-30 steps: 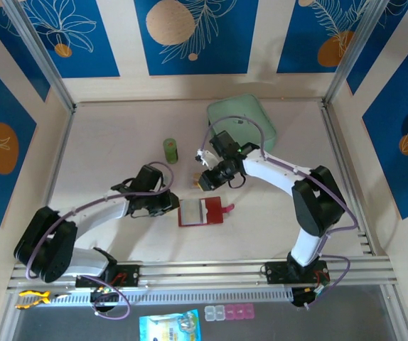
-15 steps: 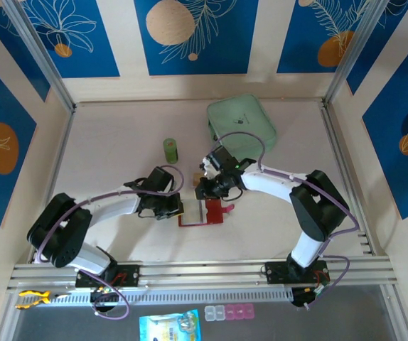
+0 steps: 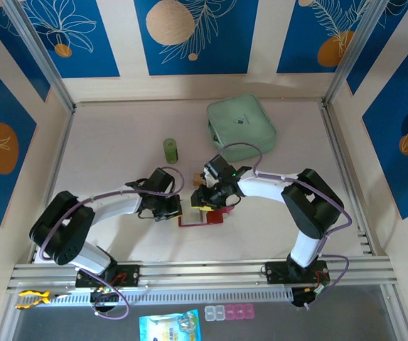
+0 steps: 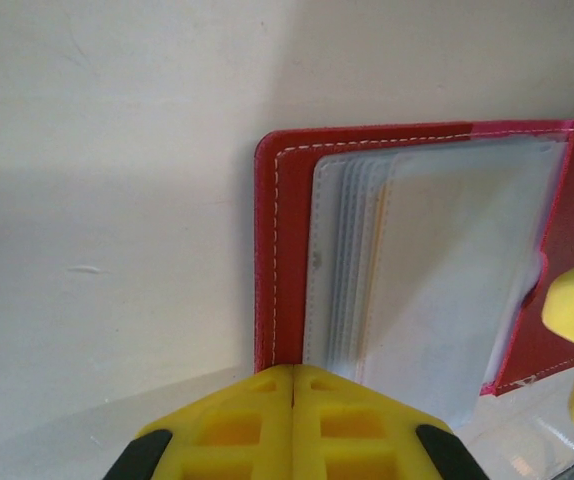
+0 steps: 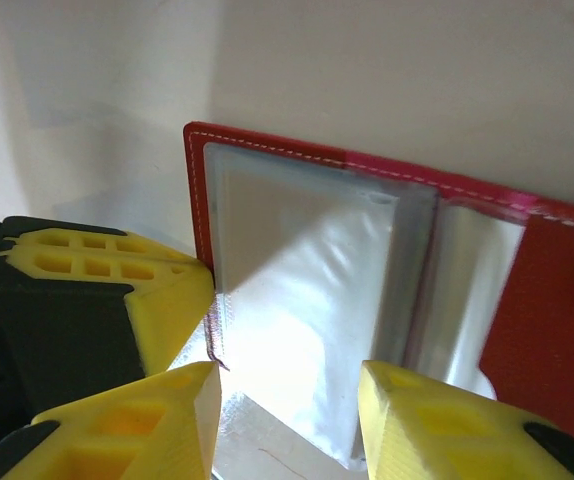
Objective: Take the credit cards out of the card holder
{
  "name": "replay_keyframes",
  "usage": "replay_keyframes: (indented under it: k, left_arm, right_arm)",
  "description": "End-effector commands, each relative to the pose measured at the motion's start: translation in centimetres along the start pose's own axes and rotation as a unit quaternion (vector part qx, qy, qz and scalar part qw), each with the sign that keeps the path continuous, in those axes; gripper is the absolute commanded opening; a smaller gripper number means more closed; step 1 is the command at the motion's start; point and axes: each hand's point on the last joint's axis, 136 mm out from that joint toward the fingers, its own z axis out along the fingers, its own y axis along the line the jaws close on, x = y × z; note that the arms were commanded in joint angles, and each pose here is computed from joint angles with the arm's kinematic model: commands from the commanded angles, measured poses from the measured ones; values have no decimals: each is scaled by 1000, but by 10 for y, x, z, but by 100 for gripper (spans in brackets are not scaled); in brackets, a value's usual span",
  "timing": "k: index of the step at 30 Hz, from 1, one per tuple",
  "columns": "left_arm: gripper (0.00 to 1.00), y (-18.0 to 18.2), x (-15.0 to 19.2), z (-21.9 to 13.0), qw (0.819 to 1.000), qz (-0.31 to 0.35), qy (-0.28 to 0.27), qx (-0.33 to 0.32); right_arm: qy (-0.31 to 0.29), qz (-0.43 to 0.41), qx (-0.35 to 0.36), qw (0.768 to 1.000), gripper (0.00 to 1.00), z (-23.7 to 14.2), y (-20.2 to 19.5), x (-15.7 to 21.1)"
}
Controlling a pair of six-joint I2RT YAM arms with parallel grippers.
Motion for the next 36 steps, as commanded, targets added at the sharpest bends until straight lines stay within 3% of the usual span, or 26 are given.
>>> replay_keyframes:
  k: [1, 8, 20, 36]
  left_arm:
    - [4, 11, 7, 3, 1000, 10, 11, -26]
    - [4, 18, 10, 7, 999, 13, 18, -35]
    - [4, 25, 12, 7, 999, 17, 18, -46]
    - [6, -2, -8, -21, 998, 37, -38, -16]
  right_arm:
    - [18, 11, -10, 1000, 42, 9, 2, 8]
    - [26, 4, -13, 1000, 31, 17, 6, 10]
    - [16, 7, 49, 999, 31, 11, -14, 8]
    - [14, 6, 56, 998, 31, 4, -24, 13]
